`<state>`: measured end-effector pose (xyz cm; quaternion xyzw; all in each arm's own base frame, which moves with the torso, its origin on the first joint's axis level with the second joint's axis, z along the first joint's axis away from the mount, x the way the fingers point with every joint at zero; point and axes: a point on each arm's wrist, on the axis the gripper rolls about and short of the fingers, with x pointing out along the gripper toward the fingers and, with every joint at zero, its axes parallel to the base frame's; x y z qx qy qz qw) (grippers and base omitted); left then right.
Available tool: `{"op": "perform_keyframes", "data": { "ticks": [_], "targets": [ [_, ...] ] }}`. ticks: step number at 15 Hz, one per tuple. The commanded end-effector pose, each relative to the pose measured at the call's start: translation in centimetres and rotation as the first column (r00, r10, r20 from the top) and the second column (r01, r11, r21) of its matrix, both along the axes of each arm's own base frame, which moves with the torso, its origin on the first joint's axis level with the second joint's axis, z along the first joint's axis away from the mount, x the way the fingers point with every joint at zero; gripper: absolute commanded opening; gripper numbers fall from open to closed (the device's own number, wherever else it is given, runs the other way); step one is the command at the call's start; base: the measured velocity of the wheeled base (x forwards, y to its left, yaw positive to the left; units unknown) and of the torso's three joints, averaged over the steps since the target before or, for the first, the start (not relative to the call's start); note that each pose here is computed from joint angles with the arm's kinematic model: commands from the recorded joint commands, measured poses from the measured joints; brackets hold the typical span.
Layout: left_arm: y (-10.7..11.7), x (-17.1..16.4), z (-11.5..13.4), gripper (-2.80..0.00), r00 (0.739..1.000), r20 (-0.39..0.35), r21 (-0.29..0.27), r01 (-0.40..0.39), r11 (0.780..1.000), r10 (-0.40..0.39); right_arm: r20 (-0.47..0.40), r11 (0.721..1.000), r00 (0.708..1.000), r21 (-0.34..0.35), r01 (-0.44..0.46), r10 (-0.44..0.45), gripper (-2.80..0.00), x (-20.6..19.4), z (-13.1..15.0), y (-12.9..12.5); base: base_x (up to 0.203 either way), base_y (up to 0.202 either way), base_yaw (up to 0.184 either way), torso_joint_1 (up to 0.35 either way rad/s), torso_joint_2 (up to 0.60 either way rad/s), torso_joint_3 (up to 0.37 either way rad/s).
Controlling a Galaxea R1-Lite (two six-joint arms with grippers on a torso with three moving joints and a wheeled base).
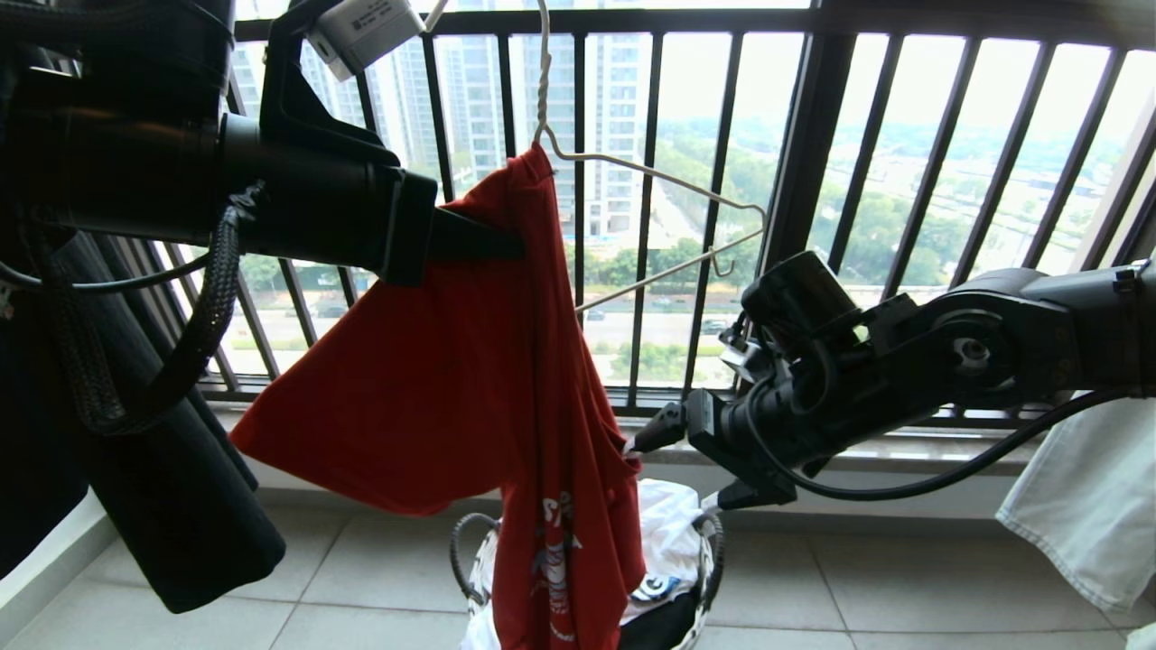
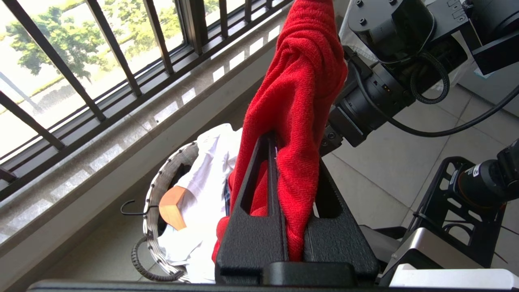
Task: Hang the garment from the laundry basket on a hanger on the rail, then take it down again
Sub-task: Hang the clothes on the clothes rack
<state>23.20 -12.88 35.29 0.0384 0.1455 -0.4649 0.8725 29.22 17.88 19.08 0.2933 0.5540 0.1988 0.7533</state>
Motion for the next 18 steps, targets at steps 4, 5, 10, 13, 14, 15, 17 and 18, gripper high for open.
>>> {"op": "perform_keyframes", "data": {
  "ticks": [4, 5, 10, 13, 14, 15, 17, 18],
  "targets": [
    [0.1, 0.0, 0.0, -2.8, 1.0, -0.001, 0.0, 0.0, 1.0, 0.0, -0.016, 1.0, 1.0, -0.005, 0.001, -0.001, 0.0, 0.4, -0.5, 0.2, 0.0, 0.0, 0.0, 0.0, 0.0, 0.0],
    [0.1, 0.0, 0.0, -2.8, 1.0, -0.001, 0.0, 0.0, 1.0, 0.0, -0.009, 1.0, 1.0, 0.001, -0.001, 0.001, 0.0, 0.5, -0.3, 0.3, 0.0, 0.0, 0.0, 0.0, 0.0, 0.0],
    [0.1, 0.0, 0.0, -2.8, 1.0, -0.002, 0.001, 0.0, 1.0, 0.0, -0.016, 1.0, 1.0, -0.005, -0.005, 0.005, 0.0, 0.9, -0.7, 0.7, 0.0, 0.0, 0.0, 0.0, 0.0, 0.0],
    [0.1, 0.0, 0.0, -2.8, 1.0, -0.002, 0.001, 0.0, 1.0, 0.0, -0.023, 1.0, 1.0, -0.011, -0.011, 0.01, 0.0, 1.0, -1.1, 0.9, 0.0, 0.0, 0.0, 0.0, 0.0, 0.0],
    [0.1, 0.0, 0.0, -2.8, 1.0, -0.002, 0.001, 0.0, 1.0, 0.0, -0.022, 1.0, 1.0, -0.011, -0.018, 0.018, 0.0, 0.9, -1.1, 1.1, 0.0, 0.0, 0.0, 0.0, 0.0, 0.0],
    [0.1, 0.0, 0.0, -2.8, 1.0, -0.002, 0.001, 0.0, 1.0, 0.0, -0.023, 1.0, 0.999, -0.013, -0.025, 0.025, 0.0, 0.8, -1.2, 1.3, 0.0, 0.0, 0.0, 0.0, 0.0, 0.0],
    [0.1, 0.0, 0.0, -2.8, 1.0, -0.002, 0.001, 0.0, 1.0, 0.0, -0.03, 1.0, 0.999, -0.017, -0.026, 0.026, 0.0, 0.9, -1.4, 1.4, 0.0, 0.0, 0.0, 0.0, 0.0, 0.0],
    [0.1, 0.0, 0.0, -2.8, 1.0, -0.002, 0.001, 0.0, 1.0, 0.0, -0.031, 0.999, 0.999, -0.017, -0.026, 0.026, 0.0, 0.9, -1.5, 1.4, 0.0, 0.0, 0.0, 0.0, 0.0, 0.0]
  ]
}}
